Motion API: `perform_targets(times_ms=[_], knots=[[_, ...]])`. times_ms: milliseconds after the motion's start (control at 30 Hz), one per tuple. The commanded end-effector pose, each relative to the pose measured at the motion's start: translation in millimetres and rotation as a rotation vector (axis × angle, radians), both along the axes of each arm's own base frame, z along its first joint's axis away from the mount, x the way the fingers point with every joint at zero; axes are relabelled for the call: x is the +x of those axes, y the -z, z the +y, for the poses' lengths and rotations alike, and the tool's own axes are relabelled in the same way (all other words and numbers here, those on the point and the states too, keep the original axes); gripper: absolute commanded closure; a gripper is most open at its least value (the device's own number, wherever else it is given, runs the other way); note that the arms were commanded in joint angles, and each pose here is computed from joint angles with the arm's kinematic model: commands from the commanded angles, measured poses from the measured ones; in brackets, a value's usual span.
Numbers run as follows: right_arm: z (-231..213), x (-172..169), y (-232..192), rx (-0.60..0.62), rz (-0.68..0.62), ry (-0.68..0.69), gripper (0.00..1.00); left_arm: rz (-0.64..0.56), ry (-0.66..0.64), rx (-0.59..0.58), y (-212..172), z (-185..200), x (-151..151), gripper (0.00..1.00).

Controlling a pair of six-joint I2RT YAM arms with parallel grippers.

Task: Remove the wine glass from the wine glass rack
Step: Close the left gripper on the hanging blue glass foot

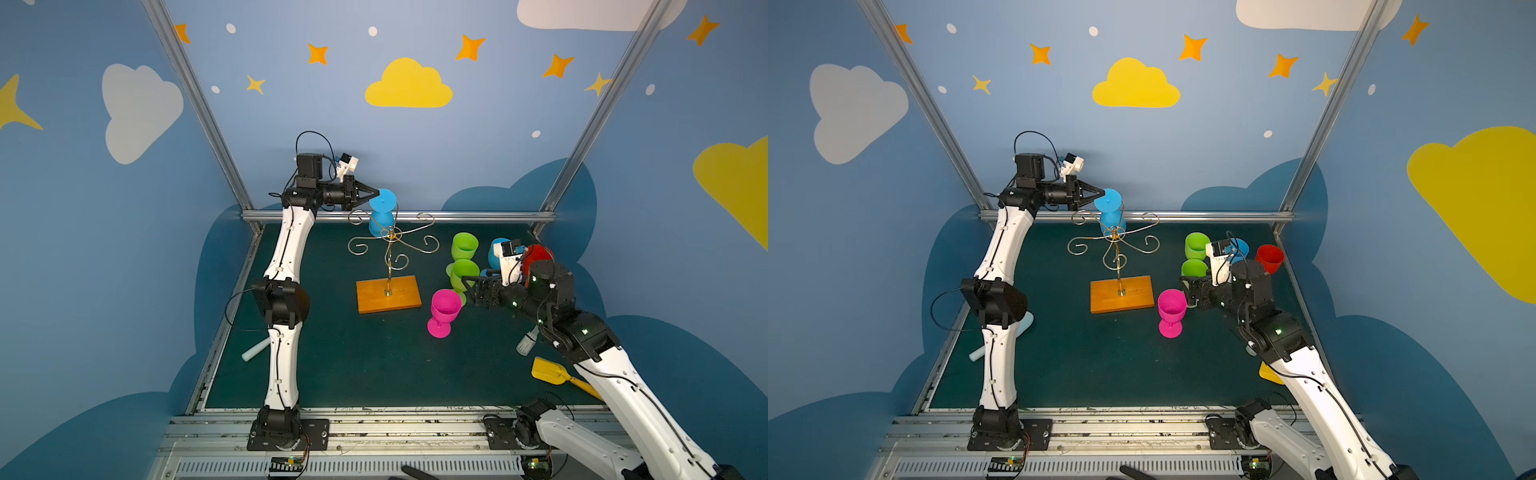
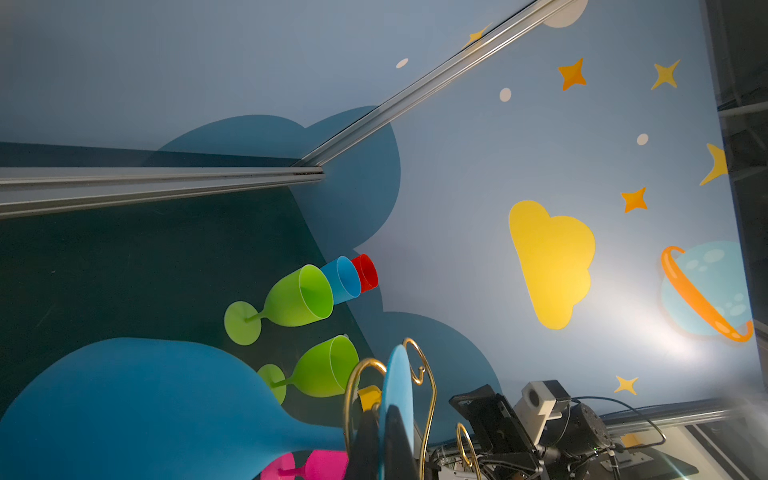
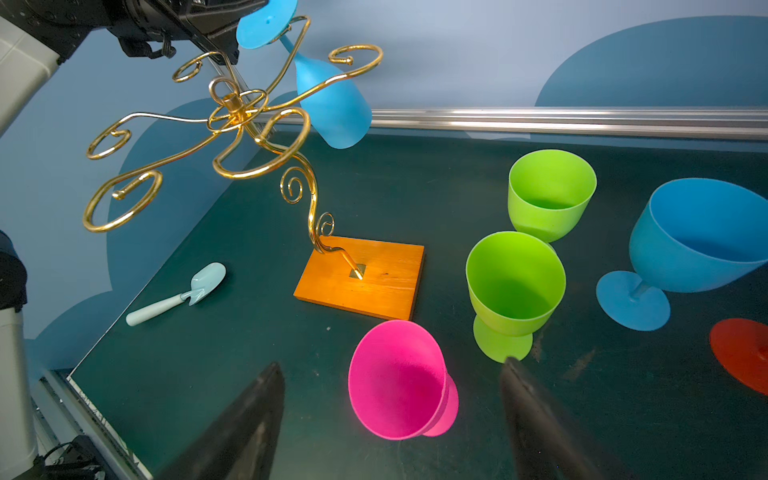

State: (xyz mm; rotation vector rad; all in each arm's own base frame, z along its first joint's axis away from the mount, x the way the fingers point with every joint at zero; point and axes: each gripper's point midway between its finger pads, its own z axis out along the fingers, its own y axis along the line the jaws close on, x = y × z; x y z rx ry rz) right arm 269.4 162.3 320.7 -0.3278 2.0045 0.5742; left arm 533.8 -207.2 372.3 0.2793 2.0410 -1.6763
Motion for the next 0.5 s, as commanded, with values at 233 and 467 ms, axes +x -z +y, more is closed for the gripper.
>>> perform_targets(times_ms=[233,467], knots=[[-4,-6,-14,0.028,-0.035,0.004,0.20,-0.069,-0.038,-0.032,-37,3,-3,0.97],[-7,-9,-15,0.026,-0.039,0.011,0.20,-0.074,-0.032,-0.046,-37,-8,0,0.97]])
